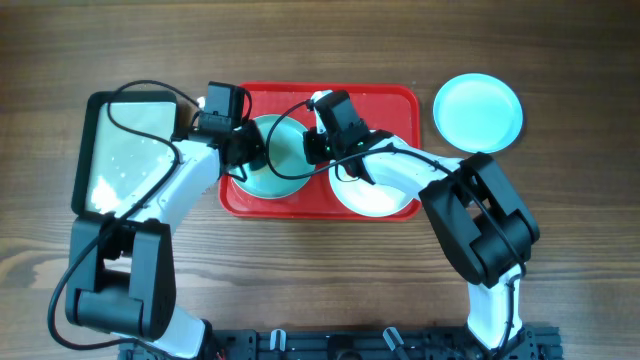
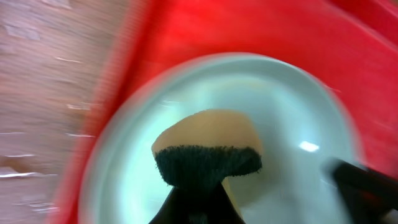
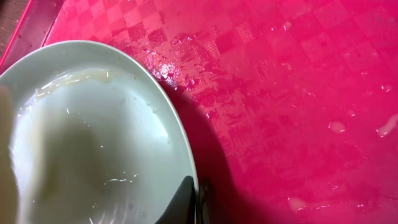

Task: Clean dirty plates on tray and stack at the side
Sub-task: 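Scrub the top light-blue plate with the sponge in the left gripper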

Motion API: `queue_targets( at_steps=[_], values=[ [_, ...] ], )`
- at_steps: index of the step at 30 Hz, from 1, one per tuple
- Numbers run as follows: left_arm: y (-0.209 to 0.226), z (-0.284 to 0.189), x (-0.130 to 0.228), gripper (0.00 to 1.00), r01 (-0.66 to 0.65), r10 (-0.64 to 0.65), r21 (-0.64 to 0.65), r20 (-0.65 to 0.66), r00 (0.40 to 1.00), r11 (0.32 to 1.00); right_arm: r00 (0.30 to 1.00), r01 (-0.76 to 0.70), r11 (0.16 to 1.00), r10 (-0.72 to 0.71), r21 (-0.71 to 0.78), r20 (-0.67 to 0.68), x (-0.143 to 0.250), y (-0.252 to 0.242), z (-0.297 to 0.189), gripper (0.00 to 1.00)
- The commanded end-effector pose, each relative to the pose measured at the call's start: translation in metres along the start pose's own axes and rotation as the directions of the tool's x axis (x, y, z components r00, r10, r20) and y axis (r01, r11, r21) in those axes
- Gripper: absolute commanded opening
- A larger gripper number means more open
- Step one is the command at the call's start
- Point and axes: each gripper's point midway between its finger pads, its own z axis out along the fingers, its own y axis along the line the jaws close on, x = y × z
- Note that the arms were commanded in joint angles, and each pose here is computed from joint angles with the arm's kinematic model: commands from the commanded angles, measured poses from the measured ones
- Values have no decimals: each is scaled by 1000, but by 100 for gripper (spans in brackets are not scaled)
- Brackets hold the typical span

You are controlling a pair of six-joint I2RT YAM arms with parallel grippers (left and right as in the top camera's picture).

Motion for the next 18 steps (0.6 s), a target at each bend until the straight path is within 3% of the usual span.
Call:
queue_targets(
  at_steps=[1, 5, 9, 12, 15, 18],
  values=[
    [-28, 14, 37, 4, 2, 19, 137, -154, 988, 991, 1000, -11, 999, 11, 34, 22, -7, -7, -3, 4],
    [-18, 36, 62, 4, -29, 43, 66, -228, 973, 997, 1000, -11, 999, 11, 34, 22, -7, -7, -3, 4],
    [31, 36, 50, 4, -68, 40, -196, -144, 989, 978, 1000, -10, 999, 10, 34, 22, -7, -7, -3, 4],
    [69, 24, 34, 4, -87, 66, -399, -66, 996, 913, 1000, -11, 999, 10, 35, 22, -7, -7, -3, 4],
    [86, 7, 18, 4, -81, 95, -500, 3, 995, 862, 1000, -12, 999, 11, 39, 23, -7, -9, -3, 4],
    [84, -9, 5, 4, -59, 106, -507, 65, 992, 860, 1000, -14, 999, 13, 52, 20, -7, -13, -3, 4]
  ],
)
